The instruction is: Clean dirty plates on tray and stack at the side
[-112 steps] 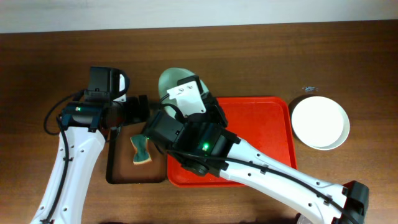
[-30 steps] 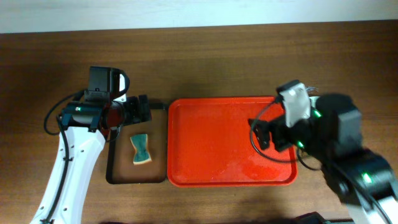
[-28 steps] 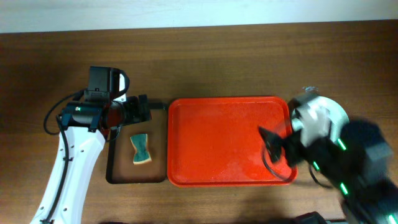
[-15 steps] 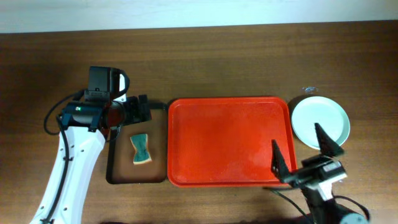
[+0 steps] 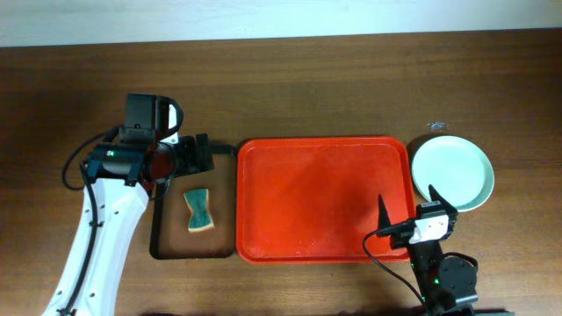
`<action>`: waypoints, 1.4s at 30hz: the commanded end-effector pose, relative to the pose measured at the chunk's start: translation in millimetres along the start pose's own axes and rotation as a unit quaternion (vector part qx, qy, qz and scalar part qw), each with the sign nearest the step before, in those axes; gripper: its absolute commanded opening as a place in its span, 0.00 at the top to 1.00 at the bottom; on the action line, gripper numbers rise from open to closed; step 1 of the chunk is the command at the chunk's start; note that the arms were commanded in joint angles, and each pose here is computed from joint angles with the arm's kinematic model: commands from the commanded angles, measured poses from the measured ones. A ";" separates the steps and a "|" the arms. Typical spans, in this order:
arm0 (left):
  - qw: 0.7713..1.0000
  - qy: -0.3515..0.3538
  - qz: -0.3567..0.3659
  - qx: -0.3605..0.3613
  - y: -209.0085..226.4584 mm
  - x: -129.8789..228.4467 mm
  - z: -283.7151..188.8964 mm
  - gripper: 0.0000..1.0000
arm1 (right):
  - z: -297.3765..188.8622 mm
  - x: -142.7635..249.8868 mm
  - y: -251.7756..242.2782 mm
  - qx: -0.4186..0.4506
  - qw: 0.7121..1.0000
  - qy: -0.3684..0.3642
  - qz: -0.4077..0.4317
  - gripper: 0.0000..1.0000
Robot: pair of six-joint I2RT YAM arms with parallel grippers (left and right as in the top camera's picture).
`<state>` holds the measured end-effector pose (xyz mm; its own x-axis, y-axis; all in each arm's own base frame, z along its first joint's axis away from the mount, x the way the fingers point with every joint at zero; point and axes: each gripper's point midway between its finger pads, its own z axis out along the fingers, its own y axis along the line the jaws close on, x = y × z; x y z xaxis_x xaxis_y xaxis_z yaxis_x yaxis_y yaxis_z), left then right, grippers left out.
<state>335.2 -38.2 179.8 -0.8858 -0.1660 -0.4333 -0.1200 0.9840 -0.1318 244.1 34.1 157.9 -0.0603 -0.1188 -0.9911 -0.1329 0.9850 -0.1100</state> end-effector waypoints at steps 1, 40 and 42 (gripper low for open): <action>1.000 -0.005 0.003 -0.003 1.1 -2.4 -2.3 0.01 | -0.3 2.5 -5.8 0.015 1.000 0.002 0.008 0.02; 0.995 -0.098 0.004 0.017 5.4 13.2 -91.0 0.01 | -1.1 5.0 -24.5 0.052 0.999 0.007 0.011 0.01; 0.996 -0.092 0.004 0.015 10.1 31.1 -93.6 0.01 | -1.1 5.0 -24.5 0.052 0.999 0.007 0.011 0.01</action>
<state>277.0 -31.9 256.1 -0.7832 -0.1772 -0.5960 -0.0906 0.9808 -0.1725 246.0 13.0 158.1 -0.0694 -0.1099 -0.9915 -0.0469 0.9932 -0.1068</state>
